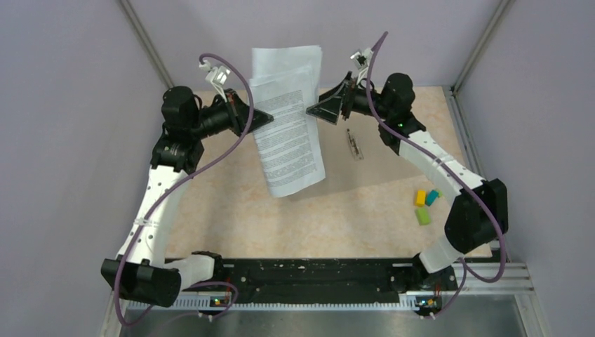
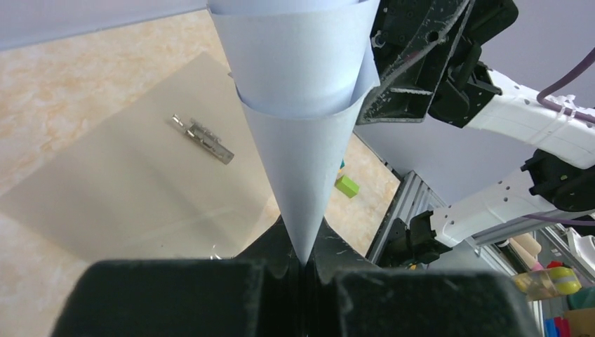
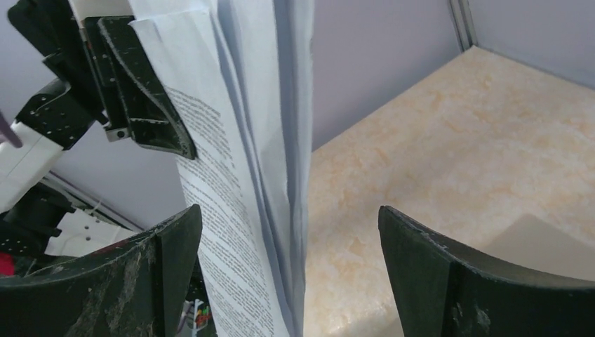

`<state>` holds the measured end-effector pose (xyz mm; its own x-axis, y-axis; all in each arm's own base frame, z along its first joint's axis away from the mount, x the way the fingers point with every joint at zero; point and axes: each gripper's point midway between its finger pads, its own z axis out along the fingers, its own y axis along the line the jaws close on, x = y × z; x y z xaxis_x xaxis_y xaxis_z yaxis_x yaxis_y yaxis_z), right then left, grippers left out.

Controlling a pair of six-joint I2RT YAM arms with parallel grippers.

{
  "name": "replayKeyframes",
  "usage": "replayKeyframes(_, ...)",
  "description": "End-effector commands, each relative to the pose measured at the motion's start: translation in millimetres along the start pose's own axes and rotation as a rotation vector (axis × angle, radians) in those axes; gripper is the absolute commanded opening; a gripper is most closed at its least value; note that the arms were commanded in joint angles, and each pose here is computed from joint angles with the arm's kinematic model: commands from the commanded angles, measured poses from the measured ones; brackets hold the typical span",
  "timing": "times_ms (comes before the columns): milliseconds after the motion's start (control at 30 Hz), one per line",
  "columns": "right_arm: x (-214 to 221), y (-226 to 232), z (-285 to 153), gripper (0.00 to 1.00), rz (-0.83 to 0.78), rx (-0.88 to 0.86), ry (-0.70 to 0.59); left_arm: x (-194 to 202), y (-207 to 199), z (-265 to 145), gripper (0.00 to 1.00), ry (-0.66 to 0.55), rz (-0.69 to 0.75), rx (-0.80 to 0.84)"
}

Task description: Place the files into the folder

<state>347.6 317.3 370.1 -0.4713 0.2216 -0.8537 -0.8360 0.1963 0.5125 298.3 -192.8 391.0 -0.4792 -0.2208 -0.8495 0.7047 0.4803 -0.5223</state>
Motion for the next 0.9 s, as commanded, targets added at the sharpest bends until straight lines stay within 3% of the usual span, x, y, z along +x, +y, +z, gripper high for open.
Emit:
replayKeyframes(0,-17,44,-12,0.94,-0.096,-0.121,-0.049,-25,-31,-3,0.0,-0.062,0.082,0.086)
replayKeyframes(233,-12,77,-24,0.9,-0.121,-0.21,-0.06,-23,-40,3,0.0,-0.052,0.065,0.141)
replayKeyframes(633,-14,100,-36,0.48,-0.117,-0.238,-0.078,-15,-32,5,0.0,-0.037,0.051,0.119)
replayKeyframes(867,2,89,-20,0.42,-0.106,-0.175,-0.027,-11,-35,8,0.0,-0.032,0.039,0.145)
